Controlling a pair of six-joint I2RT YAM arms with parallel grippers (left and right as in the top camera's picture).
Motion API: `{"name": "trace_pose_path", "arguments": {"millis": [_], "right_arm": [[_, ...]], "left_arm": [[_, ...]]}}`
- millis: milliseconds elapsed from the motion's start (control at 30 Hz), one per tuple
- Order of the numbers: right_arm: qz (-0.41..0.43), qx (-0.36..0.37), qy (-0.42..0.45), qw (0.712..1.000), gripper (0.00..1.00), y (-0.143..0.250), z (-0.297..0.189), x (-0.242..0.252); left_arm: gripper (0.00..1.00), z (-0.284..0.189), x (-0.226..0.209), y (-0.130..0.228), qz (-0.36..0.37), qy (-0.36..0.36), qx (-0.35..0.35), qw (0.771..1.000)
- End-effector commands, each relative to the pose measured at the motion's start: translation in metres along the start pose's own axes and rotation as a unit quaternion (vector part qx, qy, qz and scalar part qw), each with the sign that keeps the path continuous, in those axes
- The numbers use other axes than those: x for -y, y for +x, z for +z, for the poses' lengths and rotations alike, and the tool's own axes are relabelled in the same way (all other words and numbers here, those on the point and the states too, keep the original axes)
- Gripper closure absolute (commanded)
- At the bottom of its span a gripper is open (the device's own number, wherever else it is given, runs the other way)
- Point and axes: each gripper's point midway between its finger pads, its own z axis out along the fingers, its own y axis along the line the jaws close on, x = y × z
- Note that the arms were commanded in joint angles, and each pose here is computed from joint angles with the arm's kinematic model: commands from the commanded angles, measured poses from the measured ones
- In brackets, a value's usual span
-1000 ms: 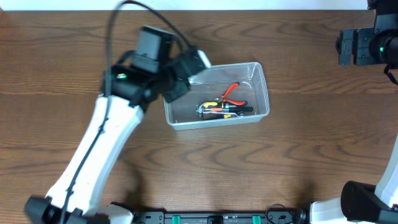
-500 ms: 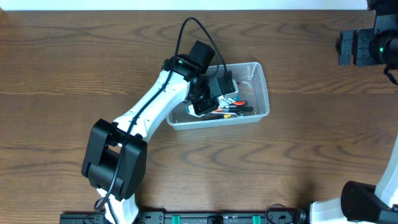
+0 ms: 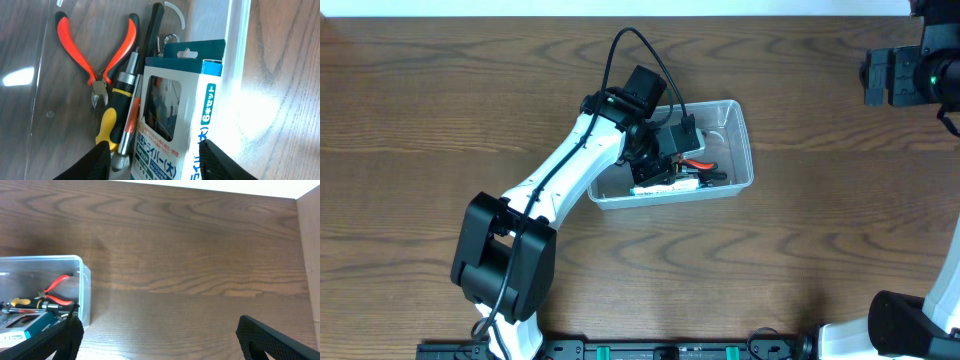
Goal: Pack container
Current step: 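Carry the box with the left gripper into the container and lower it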
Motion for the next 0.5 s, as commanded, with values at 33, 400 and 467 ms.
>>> {"name": "trace_pose_path", "arguments": {"millis": [33, 400, 467], "right_arm": [[0.005, -0.005, 0.000, 1.000, 0.01, 0.002, 0.002, 0.000], [0.005, -0.005, 0.000, 1.000, 0.01, 0.002, 0.002, 0.000], [0.005, -0.005, 0.000, 1.000, 0.01, 0.002, 0.002, 0.000]], "left_arm": [[0.53, -0.007, -0.006, 0.001, 0.006, -0.022, -0.005, 1.000], [0.53, -0.008, -0.004, 0.008, -0.002, -0.021, -0.021, 1.000], [0.53, -0.008, -0.001, 0.011, -0.005, -0.014, -0.028, 0.999]]}}
